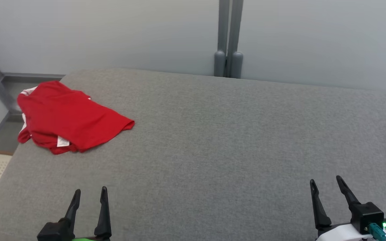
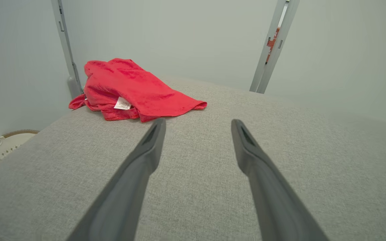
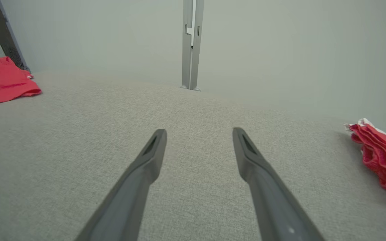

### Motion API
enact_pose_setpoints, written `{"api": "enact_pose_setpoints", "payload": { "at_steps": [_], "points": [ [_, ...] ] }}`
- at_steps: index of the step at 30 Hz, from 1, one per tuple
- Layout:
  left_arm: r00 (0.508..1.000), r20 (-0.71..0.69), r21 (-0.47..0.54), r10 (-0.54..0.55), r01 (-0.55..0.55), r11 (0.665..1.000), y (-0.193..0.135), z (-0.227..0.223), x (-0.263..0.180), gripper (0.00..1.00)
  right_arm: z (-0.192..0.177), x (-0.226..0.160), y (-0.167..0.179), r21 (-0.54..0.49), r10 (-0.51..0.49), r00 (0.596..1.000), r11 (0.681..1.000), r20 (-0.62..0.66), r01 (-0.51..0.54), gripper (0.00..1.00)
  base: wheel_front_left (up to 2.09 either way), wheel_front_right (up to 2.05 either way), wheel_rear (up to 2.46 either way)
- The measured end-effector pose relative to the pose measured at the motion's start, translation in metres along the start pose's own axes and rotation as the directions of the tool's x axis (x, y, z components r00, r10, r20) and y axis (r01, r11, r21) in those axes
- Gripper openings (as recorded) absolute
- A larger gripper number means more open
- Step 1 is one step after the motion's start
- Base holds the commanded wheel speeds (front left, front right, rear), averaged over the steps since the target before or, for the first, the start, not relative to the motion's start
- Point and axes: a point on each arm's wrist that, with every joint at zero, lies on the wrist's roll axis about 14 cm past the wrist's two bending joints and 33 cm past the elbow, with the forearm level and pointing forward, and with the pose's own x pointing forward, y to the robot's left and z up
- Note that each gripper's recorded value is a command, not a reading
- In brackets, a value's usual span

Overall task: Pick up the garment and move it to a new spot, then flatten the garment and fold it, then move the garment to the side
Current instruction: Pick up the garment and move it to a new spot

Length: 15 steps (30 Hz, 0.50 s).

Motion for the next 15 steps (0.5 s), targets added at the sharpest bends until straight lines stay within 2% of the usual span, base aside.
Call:
{"api": "enact_pose_setpoints", "payload": {
  "at_steps": [8, 10, 15],
  "points": [
    [0.986, 0.025, -0.029, 0.162, -0.162, 0.986, 0.044, 0.005, -0.032, 1.0, 0.013, 0.031, 0.056, 0.014, 0.175, 0.984, 0.984, 0.04, -0.176, 1.0, 0.0, 0.0, 0.0],
    [0.982, 0.034, -0.064, 0.185, -0.183, 0.981, 0.049, 0.008, -0.035, 1.0, 0.012, 0.033, 0.062, 0.019, 0.191, 0.981, 0.981, 0.037, -0.192, 1.0, 0.0, 0.0, 0.0],
    [0.982, 0.017, -0.078, 0.19, -0.188, 0.979, 0.05, 0.005, -0.018, 1.0, 0.003, 0.037, 0.066, 0.027, 0.208, 0.978, 0.978, 0.012, -0.208, 1.0, 0.0, 0.0, 0.0]
  ]
}}
